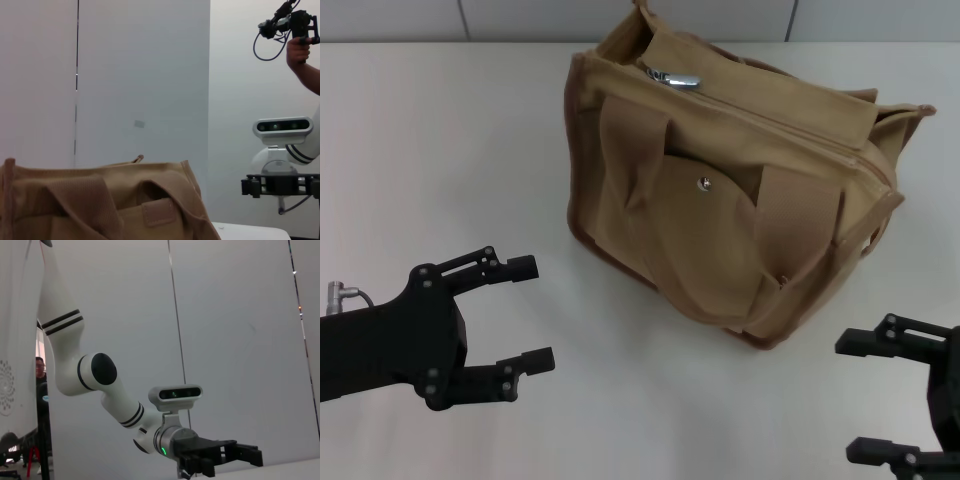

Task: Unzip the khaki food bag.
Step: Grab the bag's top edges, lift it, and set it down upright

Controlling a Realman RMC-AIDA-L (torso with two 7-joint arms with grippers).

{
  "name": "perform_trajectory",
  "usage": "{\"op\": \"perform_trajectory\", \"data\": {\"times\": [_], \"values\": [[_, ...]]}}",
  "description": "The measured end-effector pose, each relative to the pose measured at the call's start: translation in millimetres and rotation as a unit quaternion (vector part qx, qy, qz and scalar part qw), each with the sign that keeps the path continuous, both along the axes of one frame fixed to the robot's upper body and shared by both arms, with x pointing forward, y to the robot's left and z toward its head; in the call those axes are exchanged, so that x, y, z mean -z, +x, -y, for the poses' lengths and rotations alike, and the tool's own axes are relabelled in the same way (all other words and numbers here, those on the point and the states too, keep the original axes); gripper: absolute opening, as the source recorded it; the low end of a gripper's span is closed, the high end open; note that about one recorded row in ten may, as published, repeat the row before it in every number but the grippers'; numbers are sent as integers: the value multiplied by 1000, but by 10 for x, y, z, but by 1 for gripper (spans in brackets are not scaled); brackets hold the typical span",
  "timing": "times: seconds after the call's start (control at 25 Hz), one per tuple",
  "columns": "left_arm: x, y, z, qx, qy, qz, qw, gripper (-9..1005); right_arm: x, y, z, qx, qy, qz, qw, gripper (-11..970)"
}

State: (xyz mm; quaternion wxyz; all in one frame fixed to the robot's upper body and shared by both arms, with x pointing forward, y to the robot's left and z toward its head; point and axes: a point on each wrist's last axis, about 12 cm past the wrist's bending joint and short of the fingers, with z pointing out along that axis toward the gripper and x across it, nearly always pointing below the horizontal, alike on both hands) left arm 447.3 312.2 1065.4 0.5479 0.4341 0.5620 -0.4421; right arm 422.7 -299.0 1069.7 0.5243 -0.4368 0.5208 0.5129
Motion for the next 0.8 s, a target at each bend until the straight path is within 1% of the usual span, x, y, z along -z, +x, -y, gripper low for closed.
{"op": "perform_trajectory", "data": {"times": [0.08, 0.44, 0.52, 0.56, 0.6, 0.64, 0.68, 0.72, 0.76, 0.8], "values": [[6, -1, 15, 2, 1, -1, 1000, 841, 9, 28, -23, 2, -4, 0, 1000, 779], [13, 6, 29, -1, 1, -1, 1000, 829, 13, 41, -52, 4, -1, 2, 1000, 779], [29, 26, 40, -17, -1, 0, 1000, 826, 13, 42, -30, 26, 7, 5, 1000, 780], [29, 26, 40, -17, -1, 0, 1000, 824, 13, 42, -30, 26, 7, 5, 1000, 780], [29, 26, 40, -17, -1, 0, 1000, 823, 14, 50, -12, 48, 15, 8, 999, 780], [77, 76, 84, -64, -10, 3, 998, 822, 14, 58, 9, 71, 24, 10, 997, 780], [124, 114, 138, -98, -14, 6, 995, 820, 13, 66, 36, 100, 38, 12, 994, 780], [155, 143, 173, -117, -15, 8, 993, 819, 14, 69, 58, 122, 49, 13, 991, 780], [155, 143, 173, -117, -15, 8, 993, 817, 13, 69, 90, 150, 64, 15, 987, 780], [238, 246, 286, -160, -18, 5, 987, 816, 21, 59, 147, 204, 90, 17, 975, 780]]}}
